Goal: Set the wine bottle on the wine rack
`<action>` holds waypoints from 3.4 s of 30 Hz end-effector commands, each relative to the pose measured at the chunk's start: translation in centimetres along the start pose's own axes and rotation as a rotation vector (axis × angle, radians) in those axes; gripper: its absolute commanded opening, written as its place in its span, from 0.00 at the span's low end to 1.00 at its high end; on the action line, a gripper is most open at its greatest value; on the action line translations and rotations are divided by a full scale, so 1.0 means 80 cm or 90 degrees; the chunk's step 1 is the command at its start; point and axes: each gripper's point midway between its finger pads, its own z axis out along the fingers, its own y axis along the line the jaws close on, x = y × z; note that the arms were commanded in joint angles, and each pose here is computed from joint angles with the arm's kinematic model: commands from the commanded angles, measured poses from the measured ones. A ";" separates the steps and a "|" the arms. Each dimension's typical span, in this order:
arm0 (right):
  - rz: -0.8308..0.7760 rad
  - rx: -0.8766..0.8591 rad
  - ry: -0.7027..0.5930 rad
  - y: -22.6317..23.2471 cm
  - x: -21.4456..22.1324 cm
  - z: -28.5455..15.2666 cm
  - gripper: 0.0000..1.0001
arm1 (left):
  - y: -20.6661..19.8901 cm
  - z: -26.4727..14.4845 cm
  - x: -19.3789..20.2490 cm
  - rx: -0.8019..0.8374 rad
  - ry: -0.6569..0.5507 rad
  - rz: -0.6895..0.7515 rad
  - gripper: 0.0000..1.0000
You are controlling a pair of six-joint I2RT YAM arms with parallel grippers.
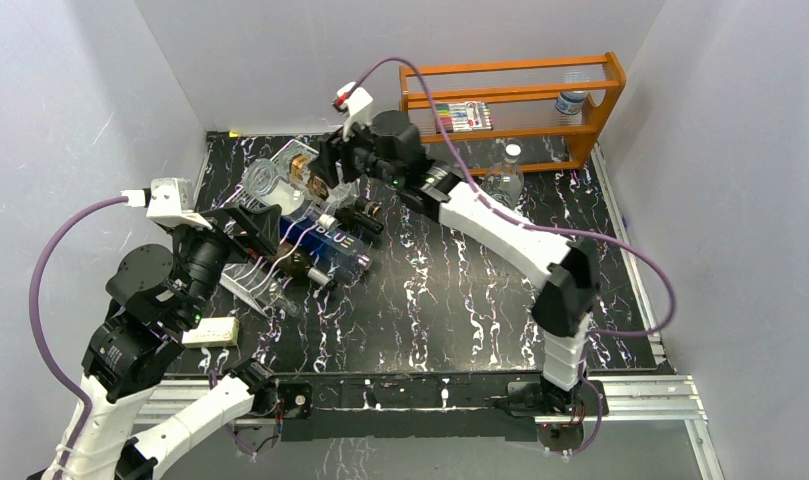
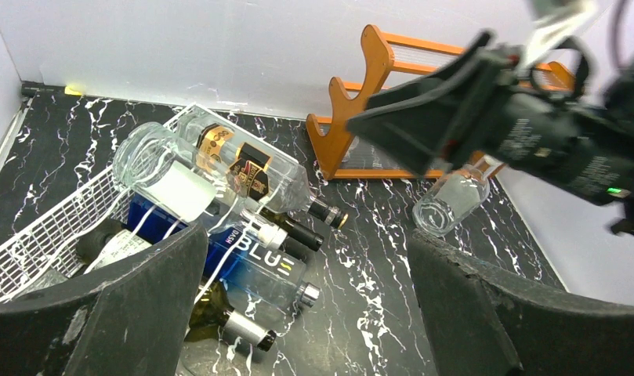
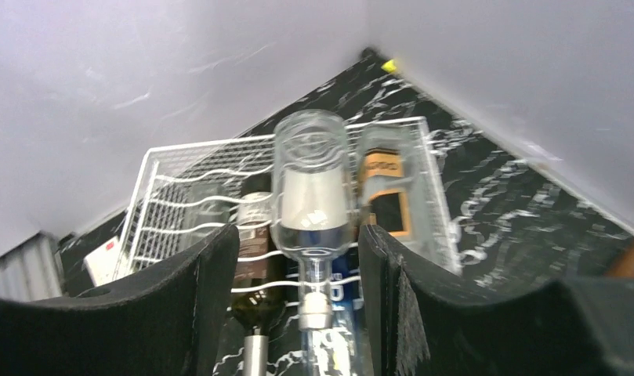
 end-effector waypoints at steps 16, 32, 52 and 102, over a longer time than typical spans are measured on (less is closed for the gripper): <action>-0.021 0.538 0.086 -0.253 0.026 -0.283 0.75 | -0.002 0.044 0.171 -0.004 0.192 -0.010 0.98; 0.079 0.644 0.172 -0.367 0.089 -0.294 0.76 | -0.010 0.054 0.219 0.007 0.242 -0.037 0.98; 0.108 0.619 0.225 -0.421 0.126 -0.253 0.58 | 0.005 0.049 0.231 -0.030 0.252 -0.041 0.98; 0.071 0.350 0.041 -0.182 0.156 -0.196 0.00 | -0.006 0.060 0.229 -0.022 0.261 -0.046 0.98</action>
